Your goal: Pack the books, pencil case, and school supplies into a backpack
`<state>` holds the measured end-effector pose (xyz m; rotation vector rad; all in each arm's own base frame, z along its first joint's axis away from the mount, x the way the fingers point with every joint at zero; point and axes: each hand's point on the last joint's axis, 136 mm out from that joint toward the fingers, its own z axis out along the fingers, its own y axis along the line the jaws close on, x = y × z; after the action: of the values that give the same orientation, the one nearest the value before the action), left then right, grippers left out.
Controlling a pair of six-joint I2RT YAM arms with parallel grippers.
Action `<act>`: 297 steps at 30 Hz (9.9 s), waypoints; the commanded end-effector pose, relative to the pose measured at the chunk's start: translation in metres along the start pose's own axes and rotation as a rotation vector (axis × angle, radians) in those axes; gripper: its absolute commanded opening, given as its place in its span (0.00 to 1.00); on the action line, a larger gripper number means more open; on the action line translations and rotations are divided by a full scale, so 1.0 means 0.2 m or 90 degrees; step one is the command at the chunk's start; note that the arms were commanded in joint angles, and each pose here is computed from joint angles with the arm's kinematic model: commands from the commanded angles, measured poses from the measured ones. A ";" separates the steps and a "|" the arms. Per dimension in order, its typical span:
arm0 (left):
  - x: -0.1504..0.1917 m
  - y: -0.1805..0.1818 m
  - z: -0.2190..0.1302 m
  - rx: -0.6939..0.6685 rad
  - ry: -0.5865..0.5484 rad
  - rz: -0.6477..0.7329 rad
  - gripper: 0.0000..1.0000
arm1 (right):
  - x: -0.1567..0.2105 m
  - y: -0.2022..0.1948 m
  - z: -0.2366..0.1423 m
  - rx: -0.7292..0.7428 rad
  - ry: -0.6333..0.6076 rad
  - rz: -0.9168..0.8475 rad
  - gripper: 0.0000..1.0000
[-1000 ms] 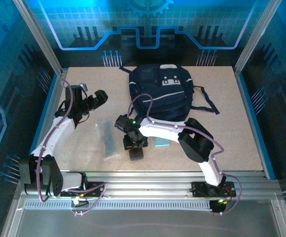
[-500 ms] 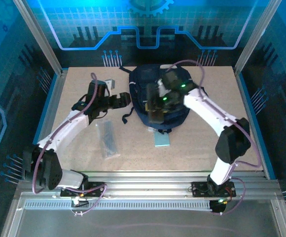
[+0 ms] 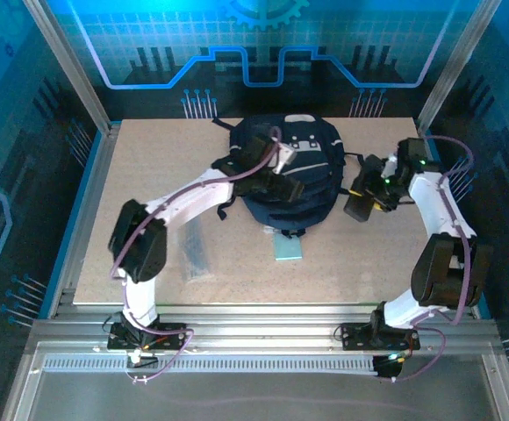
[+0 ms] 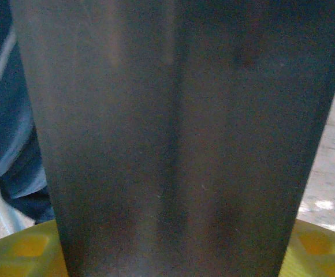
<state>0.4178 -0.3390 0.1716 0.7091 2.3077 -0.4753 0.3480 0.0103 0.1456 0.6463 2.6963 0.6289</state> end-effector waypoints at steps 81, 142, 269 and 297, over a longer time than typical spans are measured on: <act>-0.76 0.03 -0.32 0.241 -0.143 -0.238 0.00 | -0.37 1.39 1.00 -0.395 -0.127 0.294 0.45; 0.24 1.19 -1.00 -0.156 -0.252 -0.587 0.99 | 1.59 1.44 0.93 0.037 0.164 -0.604 1.00; 0.39 1.04 -0.84 -0.145 -0.171 -0.578 0.99 | 1.29 1.19 0.84 -0.030 0.238 -0.660 0.00; 0.05 0.34 -0.38 -0.054 -0.091 -0.198 0.97 | 0.04 0.35 -0.01 -0.099 -0.097 -0.092 0.00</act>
<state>0.4093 -0.2167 0.2113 0.0814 2.3188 -0.6325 0.3698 0.1058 0.1848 0.2774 2.5183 0.8044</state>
